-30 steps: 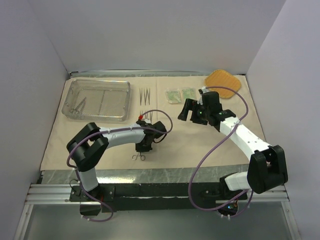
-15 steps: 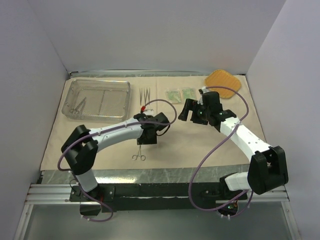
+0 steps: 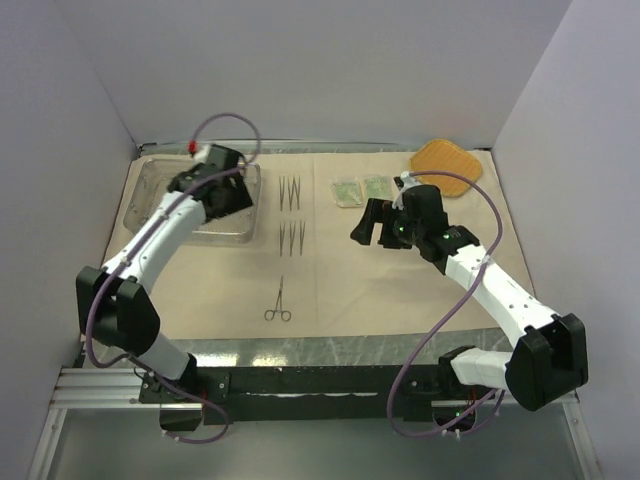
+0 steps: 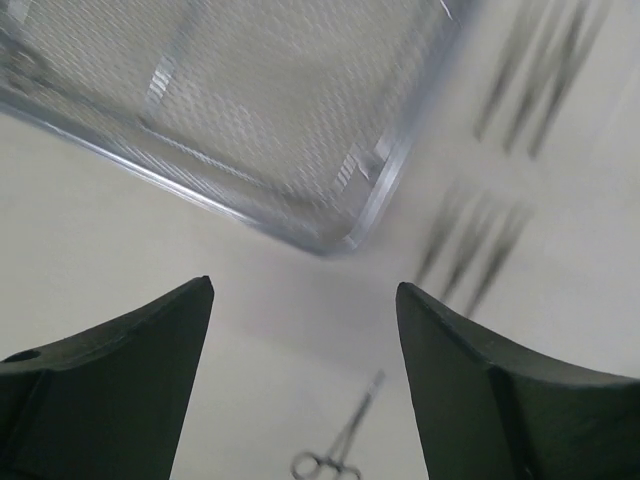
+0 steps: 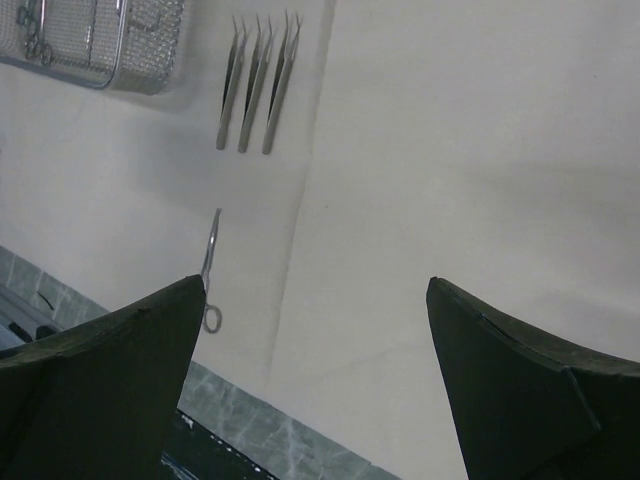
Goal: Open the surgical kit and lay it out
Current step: Place the medical item in the surgical kit, then pick up the medical item from the container.
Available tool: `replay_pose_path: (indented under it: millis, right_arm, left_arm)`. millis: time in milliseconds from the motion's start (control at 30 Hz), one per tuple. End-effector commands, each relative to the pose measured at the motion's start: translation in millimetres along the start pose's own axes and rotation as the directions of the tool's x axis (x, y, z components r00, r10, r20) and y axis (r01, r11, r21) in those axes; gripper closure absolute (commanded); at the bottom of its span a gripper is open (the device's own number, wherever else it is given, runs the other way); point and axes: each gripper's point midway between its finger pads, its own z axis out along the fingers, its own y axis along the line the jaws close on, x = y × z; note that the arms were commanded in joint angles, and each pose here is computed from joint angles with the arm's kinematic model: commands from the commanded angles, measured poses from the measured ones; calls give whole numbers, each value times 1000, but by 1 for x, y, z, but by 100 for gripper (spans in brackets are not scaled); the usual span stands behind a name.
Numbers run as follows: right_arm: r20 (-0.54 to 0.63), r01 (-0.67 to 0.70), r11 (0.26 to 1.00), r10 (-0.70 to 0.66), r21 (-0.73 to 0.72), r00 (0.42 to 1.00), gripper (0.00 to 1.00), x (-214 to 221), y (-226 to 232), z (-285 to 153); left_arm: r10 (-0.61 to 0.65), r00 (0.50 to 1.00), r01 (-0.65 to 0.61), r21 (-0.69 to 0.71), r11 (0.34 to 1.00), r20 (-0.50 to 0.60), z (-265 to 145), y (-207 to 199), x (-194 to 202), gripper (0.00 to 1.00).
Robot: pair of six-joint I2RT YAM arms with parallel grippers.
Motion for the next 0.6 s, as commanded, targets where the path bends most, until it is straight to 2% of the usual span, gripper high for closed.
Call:
replay_pose_path:
  millis: [0, 33, 67, 133, 167, 233, 267, 433, 567]
  right_arm:
    - [29, 27, 999, -28, 28, 999, 0, -4, -3, -5]
    - [31, 27, 999, -28, 45, 999, 0, -4, -6, -7]
    - [26, 29, 998, -30, 48, 999, 0, -2, -7, -8]
    - [28, 40, 998, -41, 42, 999, 0, 0, -7, -10]
    - [17, 41, 998, -42, 47, 999, 0, 5, -10, -10]
    - [3, 38, 998, -39, 59, 999, 0, 9, -14, -9]
    - [-5, 36, 997, -36, 67, 999, 0, 13, -16, -8]
    - [-24, 33, 996, -31, 80, 999, 0, 18, -22, -2]
    - [-44, 45, 995, -41, 88, 998, 0, 20, -24, 3]
  left_arm:
    - [26, 987, -37, 67, 997, 161, 6, 31, -71, 20]
    - [-13, 985, 6, 41, 999, 172, 16, 54, -89, 20]
    - [-20, 991, 14, 50, 999, 134, 34, 60, -90, 21]
    - [-45, 989, 44, 11, 999, 143, 51, 92, -113, 22]
    - [-44, 994, 45, -8, 999, 102, 72, 100, -110, 22]
    - [-49, 994, 54, -47, 997, 99, 85, 118, -122, 23]
    - [-32, 998, 37, -80, 996, 60, 103, 126, -116, 24]
    - [12, 1000, -17, -231, 973, -25, 132, 163, -107, 28]
    - [12, 996, -34, -264, 964, -87, 153, 180, -90, 35]
